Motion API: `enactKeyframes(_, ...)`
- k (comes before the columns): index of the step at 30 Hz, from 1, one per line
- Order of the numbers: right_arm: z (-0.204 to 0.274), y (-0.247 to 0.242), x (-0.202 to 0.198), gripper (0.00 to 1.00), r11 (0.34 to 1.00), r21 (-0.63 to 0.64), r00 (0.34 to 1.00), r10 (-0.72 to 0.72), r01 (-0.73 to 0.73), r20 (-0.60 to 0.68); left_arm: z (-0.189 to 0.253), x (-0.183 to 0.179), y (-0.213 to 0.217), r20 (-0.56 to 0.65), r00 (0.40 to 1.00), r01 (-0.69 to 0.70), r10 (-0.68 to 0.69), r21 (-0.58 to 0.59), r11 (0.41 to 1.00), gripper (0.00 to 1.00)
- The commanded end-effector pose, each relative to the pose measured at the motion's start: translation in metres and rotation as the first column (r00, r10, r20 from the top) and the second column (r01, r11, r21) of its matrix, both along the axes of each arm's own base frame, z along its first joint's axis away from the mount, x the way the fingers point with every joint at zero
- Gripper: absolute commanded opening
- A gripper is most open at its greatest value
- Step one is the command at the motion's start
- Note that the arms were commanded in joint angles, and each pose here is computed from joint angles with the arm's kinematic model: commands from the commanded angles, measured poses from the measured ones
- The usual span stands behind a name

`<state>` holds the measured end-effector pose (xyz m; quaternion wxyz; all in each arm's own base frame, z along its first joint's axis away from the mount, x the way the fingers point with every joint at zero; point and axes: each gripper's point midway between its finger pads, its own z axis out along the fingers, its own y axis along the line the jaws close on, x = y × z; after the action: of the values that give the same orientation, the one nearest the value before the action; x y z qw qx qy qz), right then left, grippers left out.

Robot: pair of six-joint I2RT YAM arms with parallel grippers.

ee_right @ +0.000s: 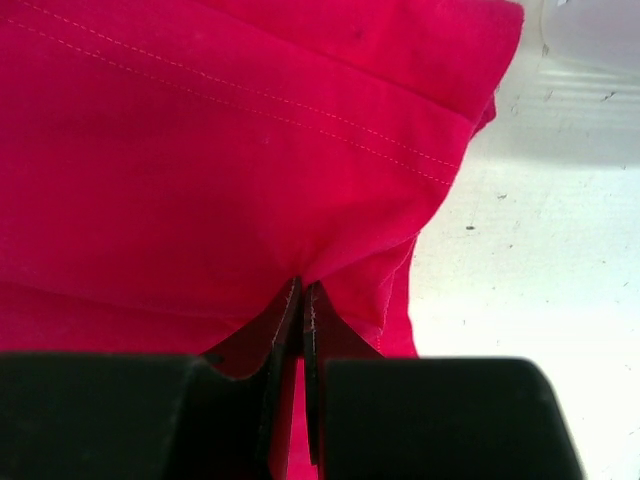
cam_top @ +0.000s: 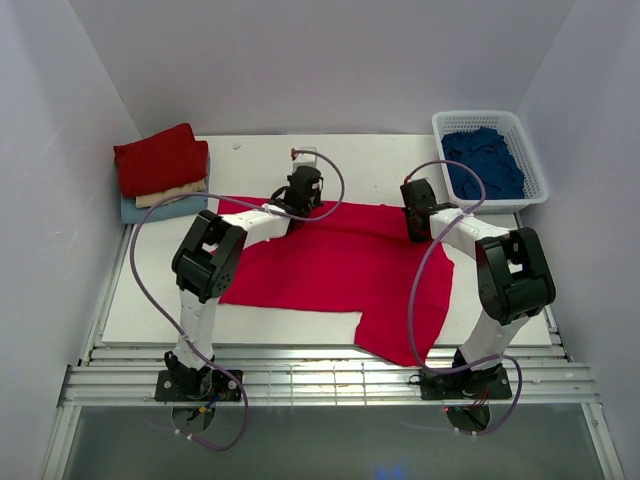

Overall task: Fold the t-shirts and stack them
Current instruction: Fold the tshirt

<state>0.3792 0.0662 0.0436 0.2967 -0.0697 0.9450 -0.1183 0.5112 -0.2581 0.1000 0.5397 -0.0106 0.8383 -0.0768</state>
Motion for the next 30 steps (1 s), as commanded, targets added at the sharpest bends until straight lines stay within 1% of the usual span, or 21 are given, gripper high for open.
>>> enactKeyframes(1, -0.012, -0.009, -0.009, 0.08, 0.998, -0.041, 0.999, -0.04, 0.039, -0.032, 0.014, -0.001, -0.033, 0.017, 0.996, 0.084, -0.084, -0.017, 0.996, 0.27)
enactKeyframes(3, -0.013, -0.008, -0.011, 0.08, 0.998, -0.042, 0.998, -0.039, 0.038, -0.038, 0.005, -0.003, -0.036, 0.0, 0.997, 0.082, -0.082, 0.012, 0.997, 0.26)
enactKeyframes(6, -0.017, -0.007, -0.013, 0.08, 0.998, -0.041, 0.998, -0.042, 0.04, -0.046, -0.005, -0.007, -0.034, -0.02, 0.997, 0.077, -0.077, 0.025, 0.997, 0.26)
enactKeyframes(13, -0.023, -0.006, -0.02, 0.08, 0.998, -0.046, 0.997, -0.05, 0.047, -0.066, -0.023, -0.013, -0.013, -0.041, 0.999, 0.011, -0.007, 0.092, 0.996, 0.26)
enactKeyframes(17, -0.026, -0.007, -0.025, 0.08, 0.997, -0.053, 0.995, -0.057, 0.053, -0.076, -0.033, -0.019, 0.018, -0.027, 0.994, -0.099, 0.106, 0.176, 0.979, 0.26)
enactKeyframes(19, -0.028, -0.008, -0.026, 0.08, 0.997, -0.053, 0.995, -0.059, 0.055, -0.08, -0.039, -0.024, 0.033, -0.037, 0.99, -0.128, 0.138, 0.206, 0.97, 0.26)
enactKeyframes(22, -0.028, -0.007, -0.027, 0.08, 0.997, -0.05, 0.995, -0.064, 0.06, -0.081, -0.045, -0.034, 0.051, -0.068, 0.98, -0.17, 0.189, 0.213, 0.962, 0.26)
enactKeyframes(24, -0.027, -0.008, -0.026, 0.08, 0.997, -0.049, 0.995, -0.066, 0.062, -0.075, -0.043, -0.045, 0.062, -0.062, 0.977, -0.186, 0.204, 0.215, 0.959, 0.26)
enactKeyframes(26, -0.026, -0.007, -0.024, 0.08, 0.997, -0.047, 0.995, -0.066, 0.062, -0.071, -0.041, -0.049, 0.065, -0.048, 0.977, -0.192, 0.206, 0.206, 0.959, 0.26)
enactKeyframes(30, -0.023, -0.01, -0.024, 0.08, 0.995, -0.065, 0.994, -0.081, 0.077, -0.067, -0.042, -0.059, 0.08, -0.046, 0.966, -0.237, 0.254, 0.234, 0.943, 0.26)
